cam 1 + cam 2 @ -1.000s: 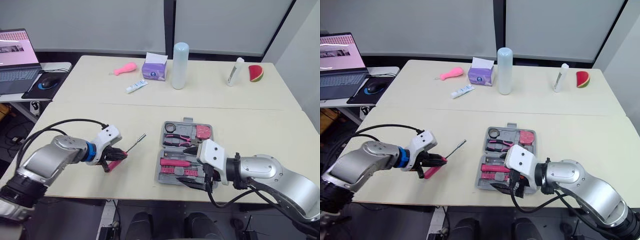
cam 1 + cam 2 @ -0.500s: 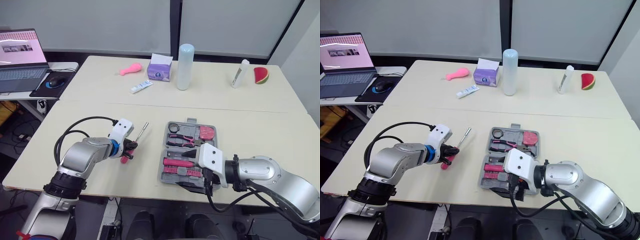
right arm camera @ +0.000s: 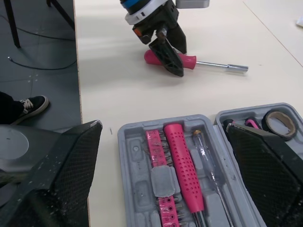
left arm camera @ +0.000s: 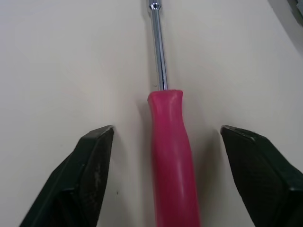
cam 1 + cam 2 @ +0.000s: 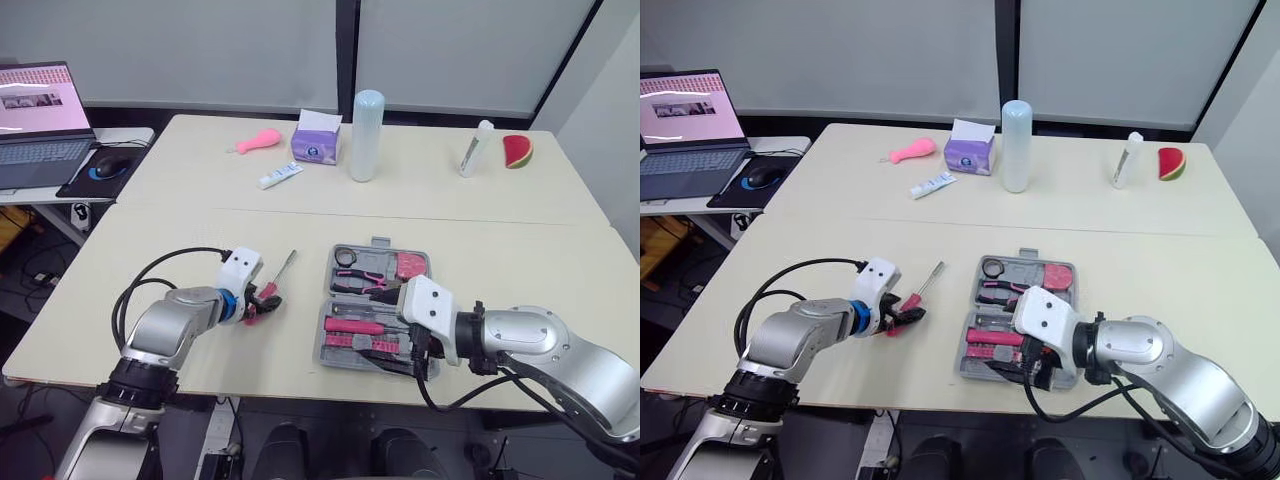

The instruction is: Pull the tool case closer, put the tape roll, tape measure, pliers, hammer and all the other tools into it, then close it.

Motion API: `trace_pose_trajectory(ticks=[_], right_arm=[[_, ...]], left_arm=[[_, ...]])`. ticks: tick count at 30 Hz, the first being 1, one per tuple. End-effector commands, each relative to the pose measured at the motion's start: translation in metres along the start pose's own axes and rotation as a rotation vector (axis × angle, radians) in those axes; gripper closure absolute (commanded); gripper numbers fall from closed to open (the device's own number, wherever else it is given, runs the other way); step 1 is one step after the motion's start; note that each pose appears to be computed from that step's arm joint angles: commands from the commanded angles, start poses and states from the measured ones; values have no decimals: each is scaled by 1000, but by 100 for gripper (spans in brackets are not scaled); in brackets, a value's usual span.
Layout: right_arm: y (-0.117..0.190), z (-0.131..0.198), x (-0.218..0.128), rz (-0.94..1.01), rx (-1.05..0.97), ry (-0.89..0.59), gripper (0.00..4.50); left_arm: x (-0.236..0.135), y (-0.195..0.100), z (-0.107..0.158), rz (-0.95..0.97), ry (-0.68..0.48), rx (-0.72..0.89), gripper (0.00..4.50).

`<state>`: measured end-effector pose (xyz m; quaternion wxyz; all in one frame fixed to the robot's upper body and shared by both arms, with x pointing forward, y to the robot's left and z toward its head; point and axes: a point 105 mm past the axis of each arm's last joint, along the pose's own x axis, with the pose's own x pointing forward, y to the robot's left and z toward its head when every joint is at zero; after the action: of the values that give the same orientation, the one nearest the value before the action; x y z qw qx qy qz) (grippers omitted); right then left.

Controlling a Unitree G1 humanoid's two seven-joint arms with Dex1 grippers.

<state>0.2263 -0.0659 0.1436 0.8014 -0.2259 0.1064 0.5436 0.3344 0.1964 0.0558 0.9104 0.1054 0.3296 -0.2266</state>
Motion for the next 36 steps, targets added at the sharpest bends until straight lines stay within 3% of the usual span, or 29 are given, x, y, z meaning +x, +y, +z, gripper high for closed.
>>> trace_pose_trajectory(ticks=[1, 8, 26, 30, 36], right_arm=[[-3, 11, -8, -54, -31, -45, 0], [-6, 7, -13, -121, -12, -56, 0], [-5, 5, -10, -140, 1, -51, 0], [-5, 6, -10, -140, 2, -51, 0], [-5, 7, -11, -148, 2, -48, 0]], left_arm=[[-24, 14, 18, 21, -79, 31, 1], [-43, 15, 30, -102, -274, 101, 1], [23, -2, 6, 33, -248, 1, 1], [30, -3, 4, 26, -225, 13, 95], [31, -2, -7, 23, -173, -11, 272]])
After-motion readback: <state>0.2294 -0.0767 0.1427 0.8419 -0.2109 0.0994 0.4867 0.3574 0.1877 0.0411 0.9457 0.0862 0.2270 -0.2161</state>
